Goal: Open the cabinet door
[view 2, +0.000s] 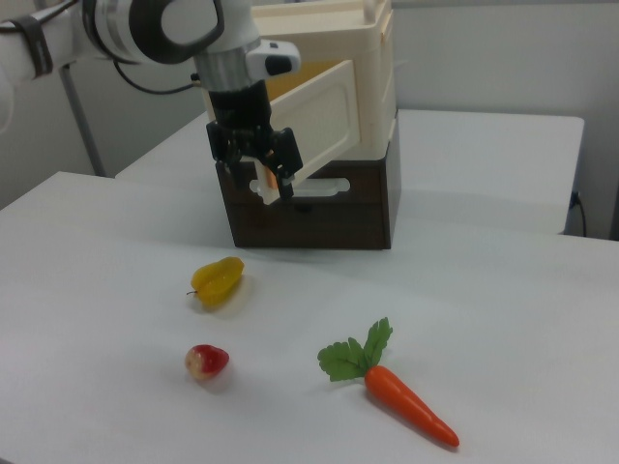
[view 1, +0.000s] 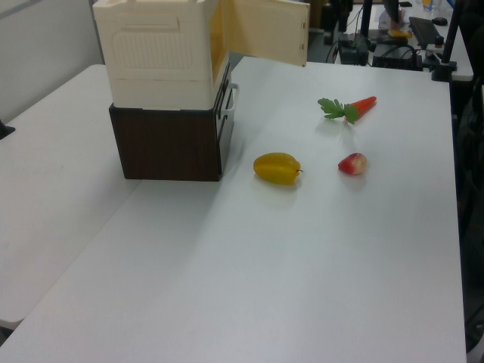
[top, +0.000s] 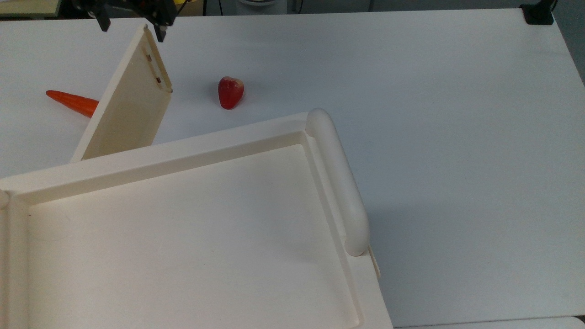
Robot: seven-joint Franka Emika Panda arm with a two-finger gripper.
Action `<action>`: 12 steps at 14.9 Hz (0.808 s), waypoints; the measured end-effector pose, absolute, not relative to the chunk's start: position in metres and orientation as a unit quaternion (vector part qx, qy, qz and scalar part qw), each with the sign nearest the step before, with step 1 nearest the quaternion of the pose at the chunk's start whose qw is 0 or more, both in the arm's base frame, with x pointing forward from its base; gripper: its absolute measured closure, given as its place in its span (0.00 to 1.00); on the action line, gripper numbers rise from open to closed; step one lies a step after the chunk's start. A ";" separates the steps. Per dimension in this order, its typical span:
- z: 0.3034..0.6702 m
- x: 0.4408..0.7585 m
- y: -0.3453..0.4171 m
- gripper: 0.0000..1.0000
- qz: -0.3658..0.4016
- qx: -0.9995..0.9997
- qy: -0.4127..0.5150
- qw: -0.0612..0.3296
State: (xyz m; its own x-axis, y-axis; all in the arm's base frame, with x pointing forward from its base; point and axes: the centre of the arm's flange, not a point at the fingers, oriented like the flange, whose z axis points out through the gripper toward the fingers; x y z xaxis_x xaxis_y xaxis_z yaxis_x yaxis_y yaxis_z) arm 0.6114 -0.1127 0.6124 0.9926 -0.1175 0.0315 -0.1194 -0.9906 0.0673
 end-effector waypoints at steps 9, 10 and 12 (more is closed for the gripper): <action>0.639 0.575 -0.121 0.00 0.000 0.998 -0.061 0.010; 0.637 0.575 -0.117 0.00 -0.003 0.998 -0.057 0.010; 0.630 0.577 -0.111 0.00 -0.011 0.999 -0.052 0.008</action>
State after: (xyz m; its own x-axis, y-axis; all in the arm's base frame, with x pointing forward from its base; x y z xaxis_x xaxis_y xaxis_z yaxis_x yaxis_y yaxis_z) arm 0.5768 -0.1113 0.6296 0.9944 -0.1034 -0.0205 -0.1031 -0.9945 0.0172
